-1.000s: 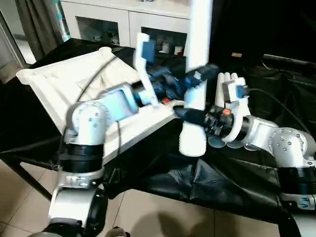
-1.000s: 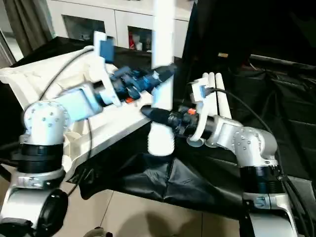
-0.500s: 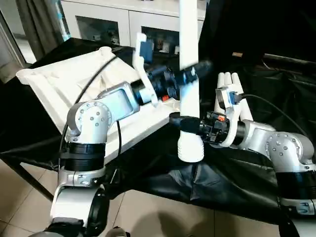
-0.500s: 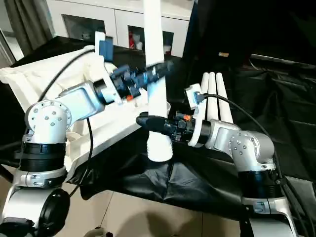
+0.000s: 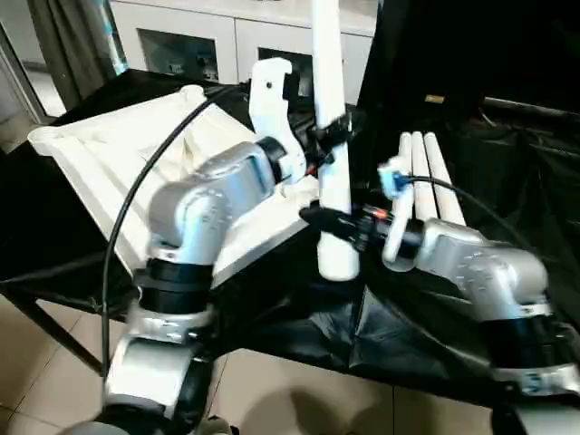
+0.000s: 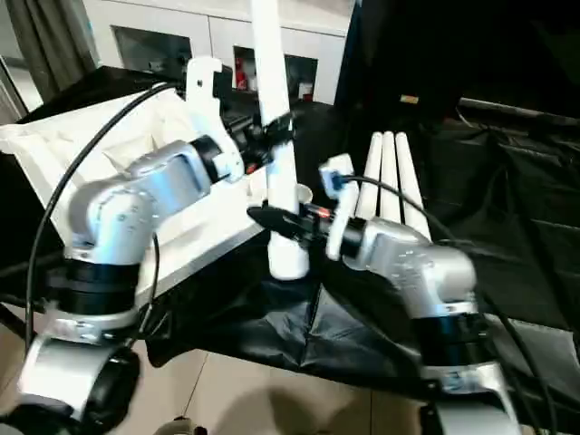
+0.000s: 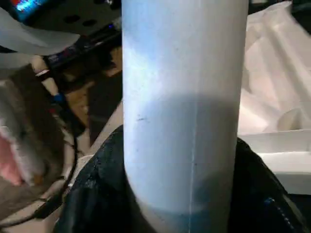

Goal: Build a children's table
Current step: Move to table

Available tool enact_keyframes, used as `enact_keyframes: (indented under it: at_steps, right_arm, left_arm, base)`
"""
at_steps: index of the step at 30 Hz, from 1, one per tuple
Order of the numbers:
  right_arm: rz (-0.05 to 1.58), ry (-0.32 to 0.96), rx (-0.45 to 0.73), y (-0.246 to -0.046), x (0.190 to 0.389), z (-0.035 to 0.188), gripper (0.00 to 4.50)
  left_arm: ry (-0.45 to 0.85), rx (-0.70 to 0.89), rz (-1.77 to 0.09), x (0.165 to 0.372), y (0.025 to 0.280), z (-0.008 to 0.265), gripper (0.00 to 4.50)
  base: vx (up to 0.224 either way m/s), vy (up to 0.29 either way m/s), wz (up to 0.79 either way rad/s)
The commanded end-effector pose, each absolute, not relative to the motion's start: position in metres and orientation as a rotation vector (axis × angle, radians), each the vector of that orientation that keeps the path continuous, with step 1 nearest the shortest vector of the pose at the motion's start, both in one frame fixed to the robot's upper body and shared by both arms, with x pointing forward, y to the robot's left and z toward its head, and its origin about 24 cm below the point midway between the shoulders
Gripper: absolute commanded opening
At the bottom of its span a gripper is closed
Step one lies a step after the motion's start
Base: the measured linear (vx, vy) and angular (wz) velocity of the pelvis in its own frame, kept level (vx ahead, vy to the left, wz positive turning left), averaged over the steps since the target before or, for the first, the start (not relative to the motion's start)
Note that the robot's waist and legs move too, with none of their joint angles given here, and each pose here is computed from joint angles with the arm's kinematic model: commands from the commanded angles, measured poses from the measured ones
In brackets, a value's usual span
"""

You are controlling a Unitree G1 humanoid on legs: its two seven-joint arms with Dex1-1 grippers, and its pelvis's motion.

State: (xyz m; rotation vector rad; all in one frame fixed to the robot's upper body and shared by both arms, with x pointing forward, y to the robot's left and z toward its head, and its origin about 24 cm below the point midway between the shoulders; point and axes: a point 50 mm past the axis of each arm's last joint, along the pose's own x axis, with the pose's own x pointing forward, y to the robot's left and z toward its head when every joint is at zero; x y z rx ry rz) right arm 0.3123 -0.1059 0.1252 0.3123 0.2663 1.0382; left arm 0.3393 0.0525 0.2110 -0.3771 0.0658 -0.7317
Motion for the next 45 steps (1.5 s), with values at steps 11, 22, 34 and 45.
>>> enact_keyframes:
  at_steps: [11,22,34,45]
  right_arm:
    - [1.097,0.133,0.260,-0.086,0.309,0.150,2.65]
    - [1.490,0.277,0.326,-0.106,0.276,0.147,3.35]
    - [1.506,0.300,0.343,-0.105,0.274,0.145,2.39]
    - [1.303,0.210,0.337,-0.093,0.291,0.143,1.94]
  left_arm:
    - [0.032,-0.312,-0.763,0.341,0.060,0.201,1.83]
    - [-0.096,-0.411,-1.555,0.300,0.074,0.227,1.82]
    - [-0.142,-0.499,-1.688,0.291,0.075,0.238,1.81]
    - [-0.026,-0.346,-1.119,0.332,0.074,0.212,2.87]
  base:
    - [0.000,0.000,0.00]
    - [0.000,0.000,0.00]
    - [0.000,0.000,0.00]
    - [0.000,0.000,0.00]
